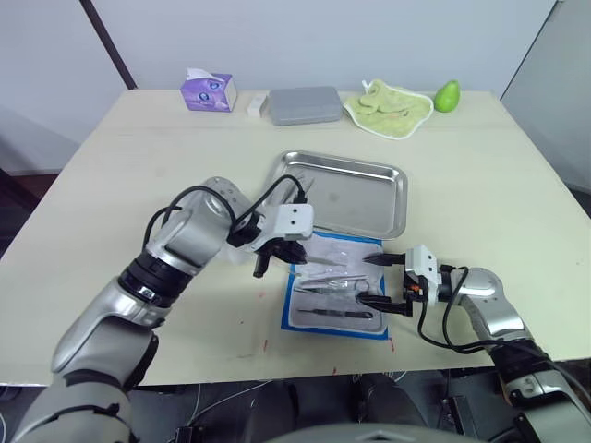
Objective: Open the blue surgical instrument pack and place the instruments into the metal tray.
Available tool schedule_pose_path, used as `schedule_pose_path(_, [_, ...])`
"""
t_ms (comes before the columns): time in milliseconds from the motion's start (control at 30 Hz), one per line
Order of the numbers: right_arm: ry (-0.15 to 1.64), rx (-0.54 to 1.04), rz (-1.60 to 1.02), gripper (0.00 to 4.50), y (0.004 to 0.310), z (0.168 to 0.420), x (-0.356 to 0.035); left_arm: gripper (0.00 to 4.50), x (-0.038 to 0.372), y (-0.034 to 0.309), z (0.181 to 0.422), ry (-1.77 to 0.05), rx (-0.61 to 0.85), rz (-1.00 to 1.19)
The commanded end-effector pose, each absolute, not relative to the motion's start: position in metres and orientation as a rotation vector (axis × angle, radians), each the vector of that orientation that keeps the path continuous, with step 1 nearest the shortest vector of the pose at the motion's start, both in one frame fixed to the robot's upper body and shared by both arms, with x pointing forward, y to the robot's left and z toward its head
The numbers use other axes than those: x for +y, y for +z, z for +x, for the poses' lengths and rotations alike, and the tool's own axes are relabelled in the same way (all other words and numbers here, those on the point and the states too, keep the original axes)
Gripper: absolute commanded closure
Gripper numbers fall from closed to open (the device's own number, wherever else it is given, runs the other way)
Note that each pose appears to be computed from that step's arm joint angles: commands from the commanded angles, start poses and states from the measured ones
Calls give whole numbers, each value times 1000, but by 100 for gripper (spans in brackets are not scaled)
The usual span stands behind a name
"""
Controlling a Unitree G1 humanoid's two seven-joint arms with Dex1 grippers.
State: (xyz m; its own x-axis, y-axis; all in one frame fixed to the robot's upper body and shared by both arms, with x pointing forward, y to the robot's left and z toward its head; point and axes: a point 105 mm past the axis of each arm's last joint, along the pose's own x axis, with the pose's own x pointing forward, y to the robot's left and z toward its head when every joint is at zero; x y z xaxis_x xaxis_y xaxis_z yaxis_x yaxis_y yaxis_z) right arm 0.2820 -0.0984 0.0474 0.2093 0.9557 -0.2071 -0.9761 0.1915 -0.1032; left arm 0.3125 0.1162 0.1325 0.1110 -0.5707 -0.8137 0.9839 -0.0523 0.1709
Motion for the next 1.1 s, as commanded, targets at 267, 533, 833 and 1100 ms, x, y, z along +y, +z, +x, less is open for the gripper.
schedule_pose_path(267, [1369, 298, -205, 0, 7, 269, -101, 449, 150, 156, 307, -1321, 576, 850])
schedule_pose_path(533, [1372, 297, -199, 0, 8, 269, -103, 449, 170, 182, 314, -1157, 449, 662])
schedule_pose_path(833, [1381, 278, -186, 0, 11, 268, -102, 449, 139, 200, 346, -865, 306, 267])
schedule_pose_path(1100, [1385, 278, -192, 0, 12, 268, -102, 449, 119, 194, 388, -453, 354, 142])
